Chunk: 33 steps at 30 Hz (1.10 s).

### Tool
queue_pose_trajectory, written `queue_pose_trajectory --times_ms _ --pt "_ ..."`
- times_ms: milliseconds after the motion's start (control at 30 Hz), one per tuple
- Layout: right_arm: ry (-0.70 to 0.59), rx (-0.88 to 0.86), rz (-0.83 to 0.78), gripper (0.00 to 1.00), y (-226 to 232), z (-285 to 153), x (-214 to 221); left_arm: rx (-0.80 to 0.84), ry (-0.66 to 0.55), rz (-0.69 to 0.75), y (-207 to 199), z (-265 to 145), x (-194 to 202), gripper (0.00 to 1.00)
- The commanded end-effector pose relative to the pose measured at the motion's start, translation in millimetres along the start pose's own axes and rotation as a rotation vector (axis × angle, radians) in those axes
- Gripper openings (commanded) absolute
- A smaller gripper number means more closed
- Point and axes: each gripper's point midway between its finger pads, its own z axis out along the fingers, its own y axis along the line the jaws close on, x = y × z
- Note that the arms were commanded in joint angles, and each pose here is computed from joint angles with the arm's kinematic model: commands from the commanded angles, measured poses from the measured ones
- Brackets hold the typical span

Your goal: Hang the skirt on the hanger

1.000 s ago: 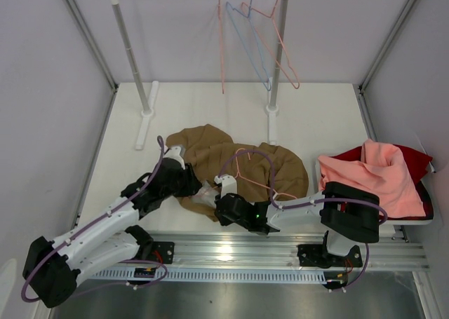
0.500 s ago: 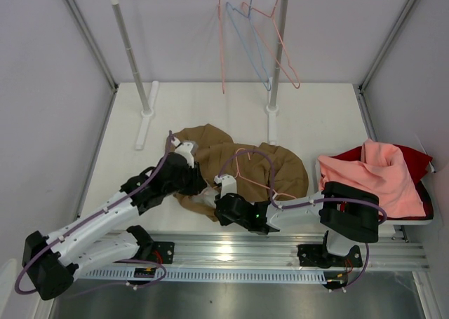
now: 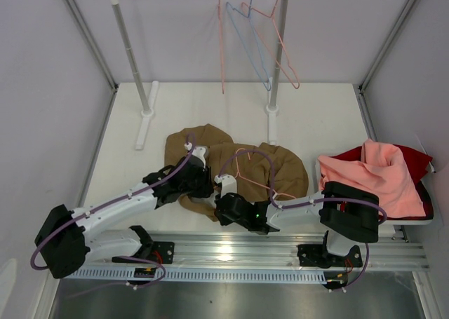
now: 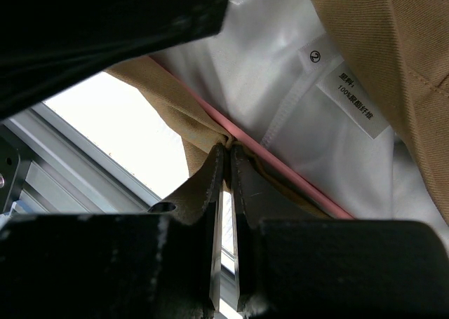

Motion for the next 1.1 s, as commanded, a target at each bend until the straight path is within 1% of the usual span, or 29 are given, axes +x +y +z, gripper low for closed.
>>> queue_pose_trajectory --times_ms 0,200,400,600,733,833,900,1067 --pt "0.043 0.054 -0.019 0.06 -16.0 1.8 12.5 -0.042 -0.067 -0.018 3.1 11.7 -14.2 0.45" --pt "0.042 0.055 -0.017 0.06 -17.1 0.7 12.2 -0.139 -0.083 -0.014 19.2 18.7 -17.6 0.46" --pt "0.042 0.057 -0.016 0.05 -18.0 0.7 12.9 -0.183 -0.083 -0.001 29.5 20.1 -17.1 0.45" --pt "0.042 0.06 -0.013 0.05 -19.3 0.1 13.8 -0.21 -0.063 0.0 37.9 24.1 -8.2 0.44" --pt "0.044 0.066 -0.011 0.05 -21.6 -0.7 15.3 -0.249 -0.071 0.003 47.1 22.4 -6.7 0.42" --pt "0.043 0.071 -0.009 0.05 -23.1 -1.4 15.5 -0.27 -0.074 0.004 53.0 20.9 -4.8 0.38" --pt "0.042 0.072 -0.007 0.05 -23.5 -1.9 15.3 -0.285 -0.067 0.01 56.6 21.3 -2.5 0.32" --pt "0.04 0.077 -0.005 0.05 -24.7 -2.5 15.2 -0.289 -0.062 0.006 59.3 21.2 2.1 0.31"
